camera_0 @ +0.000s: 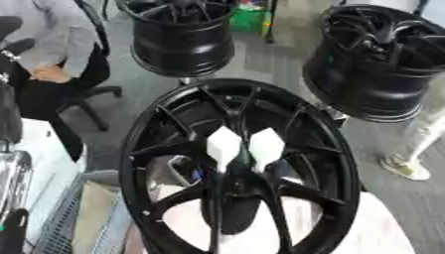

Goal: Pull the pin out of the wheel hub.

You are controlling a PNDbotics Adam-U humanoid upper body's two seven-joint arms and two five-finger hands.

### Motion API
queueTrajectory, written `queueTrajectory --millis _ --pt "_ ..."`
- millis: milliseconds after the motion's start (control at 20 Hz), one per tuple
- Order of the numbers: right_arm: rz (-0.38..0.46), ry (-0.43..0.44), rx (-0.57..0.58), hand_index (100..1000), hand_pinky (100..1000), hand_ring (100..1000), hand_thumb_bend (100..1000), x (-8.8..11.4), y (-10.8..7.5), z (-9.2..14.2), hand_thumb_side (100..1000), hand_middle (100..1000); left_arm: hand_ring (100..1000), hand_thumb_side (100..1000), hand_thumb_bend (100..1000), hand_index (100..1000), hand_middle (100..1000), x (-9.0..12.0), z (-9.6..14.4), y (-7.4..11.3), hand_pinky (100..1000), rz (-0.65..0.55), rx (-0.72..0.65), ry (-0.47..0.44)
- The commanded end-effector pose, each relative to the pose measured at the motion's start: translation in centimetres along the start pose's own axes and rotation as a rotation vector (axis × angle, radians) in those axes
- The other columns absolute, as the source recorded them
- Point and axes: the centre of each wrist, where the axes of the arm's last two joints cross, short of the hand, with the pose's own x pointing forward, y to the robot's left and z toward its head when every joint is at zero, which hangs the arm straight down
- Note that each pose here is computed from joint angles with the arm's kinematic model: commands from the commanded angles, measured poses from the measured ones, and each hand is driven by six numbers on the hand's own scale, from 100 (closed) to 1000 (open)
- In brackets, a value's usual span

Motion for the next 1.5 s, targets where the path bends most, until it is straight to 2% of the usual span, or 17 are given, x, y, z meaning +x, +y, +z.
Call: queueTrajectory --millis 50,250,450,750,1050,1500 --pt "-0.005 -0.085 -0.124 803 815 804 111 0.9 -3.9 1.5 309 797 833 711 100 852 654 0.8 -0.7 0.0 764 -0.007 -0.021 -0.038" --pt "-0.089 -0.176 -0.214 754 786 749 100 3.0 -5.1 2.2 309 731 833 711 100 852 654 0.8 -0.6 0.0 763 -0.005 -0.025 -0.035" --pt "-0.139 -0.254 -0.256 731 780 731 100 5.1 -4.9 2.8 313 700 833 711 100 851 654 0.8 -0.6 -0.1 763 -0.003 -0.027 -0.035" --pt "-0.183 -0.362 -0.259 720 784 716 100 7.4 -3.0 3.6 326 682 834 710 100 852 655 0.8 -0.6 -0.2 763 0.001 -0.029 -0.038" --pt "-0.229 -0.441 -0.209 714 780 706 100 8.8 -0.6 4.6 356 669 834 710 100 851 655 0.8 -0.7 -0.3 763 0.006 -0.031 -0.04" --pt "-0.252 -0.52 -0.125 711 784 698 100 10.2 2.1 6.0 378 661 834 710 100 851 656 0.8 -0.7 -0.4 763 0.011 -0.033 -0.042"
